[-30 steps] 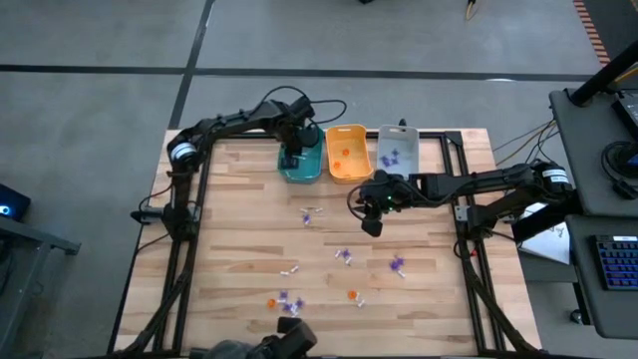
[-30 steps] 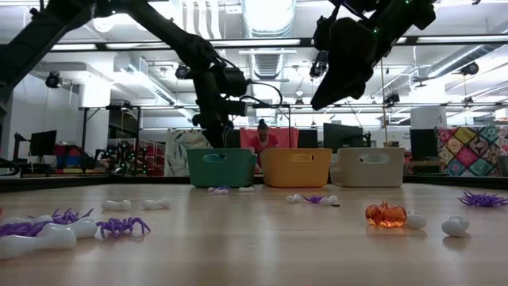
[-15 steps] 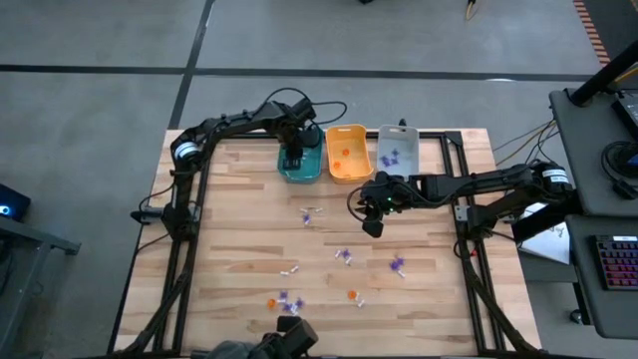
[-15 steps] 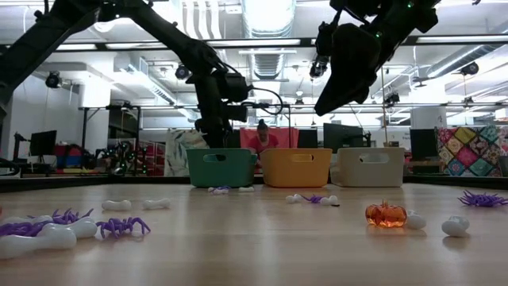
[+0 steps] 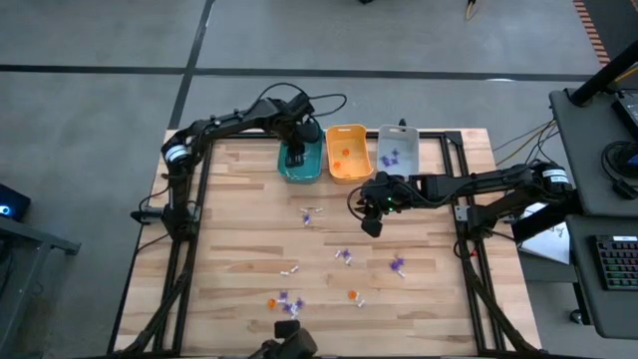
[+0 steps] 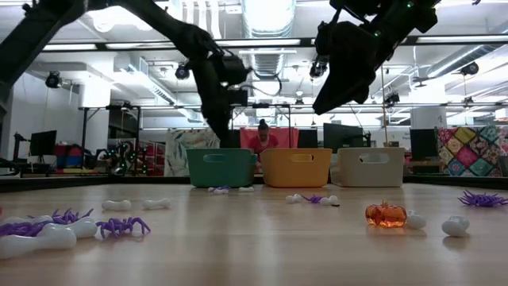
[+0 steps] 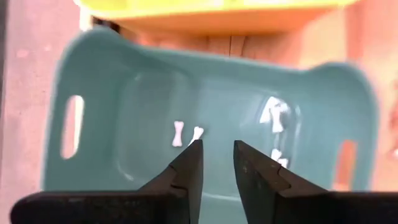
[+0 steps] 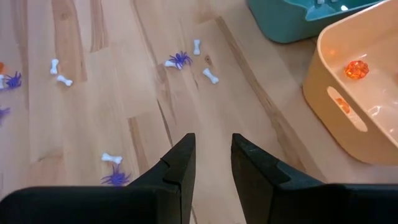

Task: Sort Halloween decoration
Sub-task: Put the white bone toy into the blue bin, then put the purple spider toy into the gray bin

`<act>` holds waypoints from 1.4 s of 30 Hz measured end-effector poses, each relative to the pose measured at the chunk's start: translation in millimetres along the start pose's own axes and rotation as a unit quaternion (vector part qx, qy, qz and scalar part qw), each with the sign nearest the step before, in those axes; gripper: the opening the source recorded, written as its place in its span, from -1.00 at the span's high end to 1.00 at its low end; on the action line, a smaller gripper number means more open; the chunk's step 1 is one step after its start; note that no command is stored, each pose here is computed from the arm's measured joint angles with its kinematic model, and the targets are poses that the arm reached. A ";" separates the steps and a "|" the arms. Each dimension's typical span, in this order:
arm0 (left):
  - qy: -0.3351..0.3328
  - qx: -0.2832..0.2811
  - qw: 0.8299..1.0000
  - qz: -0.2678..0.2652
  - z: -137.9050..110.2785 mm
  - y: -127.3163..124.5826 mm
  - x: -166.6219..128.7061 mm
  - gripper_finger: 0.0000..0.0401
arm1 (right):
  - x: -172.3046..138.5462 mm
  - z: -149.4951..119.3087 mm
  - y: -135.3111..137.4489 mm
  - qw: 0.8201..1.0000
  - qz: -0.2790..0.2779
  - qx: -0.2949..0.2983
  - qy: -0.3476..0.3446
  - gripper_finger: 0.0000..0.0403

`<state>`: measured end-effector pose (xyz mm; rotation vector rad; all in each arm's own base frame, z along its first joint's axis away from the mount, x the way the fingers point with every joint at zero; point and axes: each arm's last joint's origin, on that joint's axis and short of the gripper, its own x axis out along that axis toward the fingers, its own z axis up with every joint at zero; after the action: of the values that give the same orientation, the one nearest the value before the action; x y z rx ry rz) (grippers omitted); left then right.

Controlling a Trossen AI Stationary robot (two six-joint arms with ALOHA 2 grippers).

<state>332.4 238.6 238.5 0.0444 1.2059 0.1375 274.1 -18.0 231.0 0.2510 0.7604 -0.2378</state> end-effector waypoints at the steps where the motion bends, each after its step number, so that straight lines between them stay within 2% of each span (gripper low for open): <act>1: -0.012 -0.009 1.000 -0.001 1.8 -2.0 -6.4 0.66 | 0.0 0.1 0.1 1.000 0.000 0.005 0.000 0.55; 4: -0.055 -0.038 0.997 -0.039 7.0 -10.7 -23.5 0.69 | 0.0 0.0 0.0 1.000 0.000 0.019 0.000 0.55; 8: -0.101 -0.046 0.988 -0.105 14.3 -28.3 -40.0 0.70 | 0.0 0.1 0.1 0.999 0.001 0.041 -0.001 0.55; 13: -0.113 -0.022 0.986 -0.119 28.1 -61.6 -49.5 0.71 | 0.0 -0.8 0.2 0.998 0.004 0.063 0.005 0.55; 21: -0.143 0.014 0.979 -0.142 40.9 -121.1 -51.7 0.80 | -1.2 -7.2 12.0 0.997 0.039 0.061 0.033 0.55; 27: -0.193 0.001 0.976 -0.106 28.2 -166.9 -50.9 0.81 | -3.5 -16.2 25.4 0.995 0.049 0.062 0.060 0.55; 34: -0.276 -0.010 0.957 -0.089 0.1 -217.2 -42.6 0.81 | -6.3 -22.2 41.5 0.992 0.066 0.079 0.067 0.55; 42: -0.322 -0.015 0.940 -0.113 -22.1 -263.4 -15.1 0.81 | -9.5 -30.2 56.3 0.987 0.077 0.120 0.080 0.55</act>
<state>328.3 -25.2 216.3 -0.0726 0.5461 -0.0613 264.8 45.6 224.3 0.5598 0.8667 -0.1639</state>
